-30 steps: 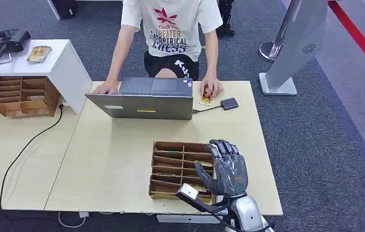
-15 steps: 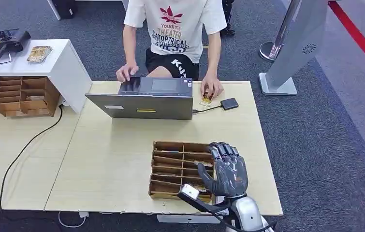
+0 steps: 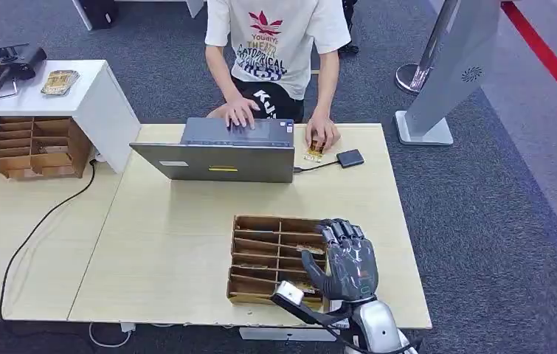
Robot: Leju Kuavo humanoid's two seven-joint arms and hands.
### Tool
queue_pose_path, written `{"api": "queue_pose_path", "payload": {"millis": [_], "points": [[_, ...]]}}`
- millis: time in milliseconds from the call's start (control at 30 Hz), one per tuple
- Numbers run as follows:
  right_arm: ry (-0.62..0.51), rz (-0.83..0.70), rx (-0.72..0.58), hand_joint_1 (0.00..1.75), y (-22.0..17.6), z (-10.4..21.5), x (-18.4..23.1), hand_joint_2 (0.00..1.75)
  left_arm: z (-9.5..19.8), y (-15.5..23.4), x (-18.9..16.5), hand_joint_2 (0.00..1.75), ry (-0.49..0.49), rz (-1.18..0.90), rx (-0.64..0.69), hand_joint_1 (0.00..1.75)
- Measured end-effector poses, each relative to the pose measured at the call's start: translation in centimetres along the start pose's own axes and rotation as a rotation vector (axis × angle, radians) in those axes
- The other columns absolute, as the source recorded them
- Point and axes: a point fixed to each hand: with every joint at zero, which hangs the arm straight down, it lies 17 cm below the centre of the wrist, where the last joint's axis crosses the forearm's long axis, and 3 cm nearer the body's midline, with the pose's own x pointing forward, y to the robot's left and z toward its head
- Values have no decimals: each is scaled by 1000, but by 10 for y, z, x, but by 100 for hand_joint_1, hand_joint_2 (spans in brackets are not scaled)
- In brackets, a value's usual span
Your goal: Pass the card to the sensor for recognition and then transmit it.
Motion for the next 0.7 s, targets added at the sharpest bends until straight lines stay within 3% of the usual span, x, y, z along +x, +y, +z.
{"api": "queue_pose_path", "payload": {"millis": [400, 500, 533, 700], "points": [[4, 0, 16, 77, 6, 5, -1, 175, 0, 0, 0, 175, 0, 1, 0, 0], [4, 1, 18, 84, 7, 5, -1, 175, 0, 0, 0, 175, 0, 1, 0, 0], [5, 1, 20, 98, 7, 5, -1, 175, 0, 0, 0, 175, 0, 1, 0, 0], [10, 2, 41, 87, 14, 8, -4, 175, 0, 0, 0, 175, 0, 2, 0, 0]]}}
